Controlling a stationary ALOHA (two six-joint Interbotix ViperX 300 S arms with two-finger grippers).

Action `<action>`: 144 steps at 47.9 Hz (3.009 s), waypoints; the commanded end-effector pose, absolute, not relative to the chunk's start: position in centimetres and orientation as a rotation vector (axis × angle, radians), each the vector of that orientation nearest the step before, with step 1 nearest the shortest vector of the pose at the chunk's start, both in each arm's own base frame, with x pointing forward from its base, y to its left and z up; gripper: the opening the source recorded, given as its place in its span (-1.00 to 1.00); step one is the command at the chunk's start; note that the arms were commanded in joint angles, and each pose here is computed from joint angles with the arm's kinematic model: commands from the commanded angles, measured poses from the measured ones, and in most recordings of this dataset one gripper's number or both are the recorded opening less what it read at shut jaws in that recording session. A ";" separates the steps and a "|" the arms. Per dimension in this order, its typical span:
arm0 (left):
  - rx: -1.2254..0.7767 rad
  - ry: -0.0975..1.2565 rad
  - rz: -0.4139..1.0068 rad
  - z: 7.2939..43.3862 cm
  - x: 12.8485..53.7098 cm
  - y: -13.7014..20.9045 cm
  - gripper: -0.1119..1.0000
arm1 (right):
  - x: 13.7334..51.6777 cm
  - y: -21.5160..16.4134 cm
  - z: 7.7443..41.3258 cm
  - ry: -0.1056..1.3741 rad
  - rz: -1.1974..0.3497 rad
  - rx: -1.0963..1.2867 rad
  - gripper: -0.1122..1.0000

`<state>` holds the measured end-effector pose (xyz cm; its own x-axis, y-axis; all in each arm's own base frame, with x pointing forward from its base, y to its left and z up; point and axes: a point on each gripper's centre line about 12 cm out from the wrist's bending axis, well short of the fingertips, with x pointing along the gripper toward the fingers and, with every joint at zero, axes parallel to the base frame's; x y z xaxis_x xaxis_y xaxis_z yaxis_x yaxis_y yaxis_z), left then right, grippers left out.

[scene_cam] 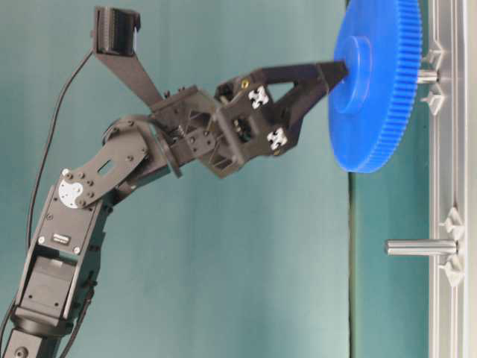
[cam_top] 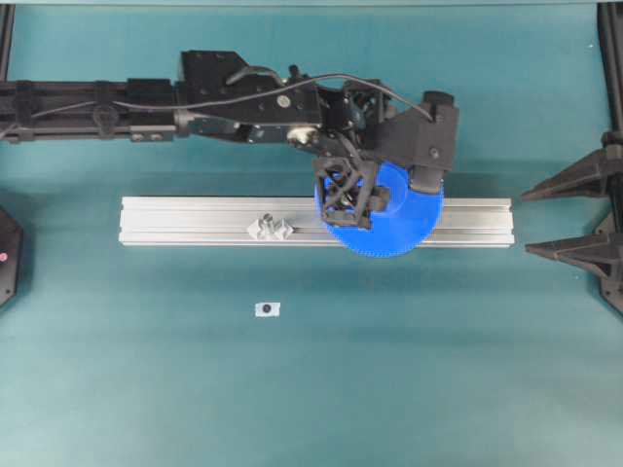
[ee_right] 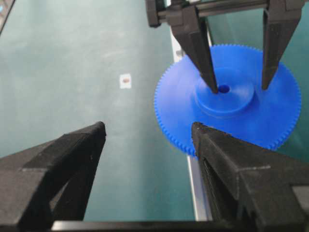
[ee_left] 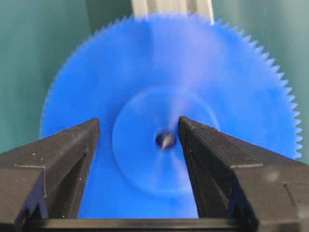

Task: Insert the large gear onto the shaft.

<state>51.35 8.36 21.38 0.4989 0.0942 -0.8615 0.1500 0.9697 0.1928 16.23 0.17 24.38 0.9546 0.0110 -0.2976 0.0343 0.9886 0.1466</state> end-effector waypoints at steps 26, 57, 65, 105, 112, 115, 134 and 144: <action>0.263 1.044 -0.025 22.1 50.1 8.7 0.47 | 16.5 0.2 25.5 0.273 -0.009 0.165 0.59; 0.290 0.942 -0.029 26.4 52.1 7.6 0.27 | 16.5 0.2 25.3 0.278 -0.010 0.163 0.59; 0.289 0.972 -0.042 25.1 52.0 7.3 -0.22 | 16.5 0.2 25.3 0.277 -0.010 0.163 0.59; 0.286 1.006 -0.052 25.9 51.8 6.8 -0.77 | 16.5 0.2 25.4 0.275 -0.008 0.165 0.59; 0.292 1.018 -0.076 25.2 51.9 5.6 -0.77 | 16.5 0.3 25.2 0.278 -0.007 0.165 0.59; 0.292 1.031 -0.078 23.9 52.2 5.6 -0.77 | 16.5 0.2 25.2 0.277 -0.008 0.165 0.59; 0.301 0.996 -0.070 23.3 53.2 6.0 -0.77 | 16.5 0.3 25.4 0.269 -0.006 0.165 0.59; 0.302 0.958 -0.054 27.4 52.5 6.4 -0.77 | 16.5 0.3 25.2 0.272 -0.006 0.165 0.59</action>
<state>52.89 6.24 21.78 0.4891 0.0735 -0.8691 0.2019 0.9599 0.1947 16.28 0.22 24.60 0.9590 0.0144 -0.2829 0.0299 0.9880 0.1517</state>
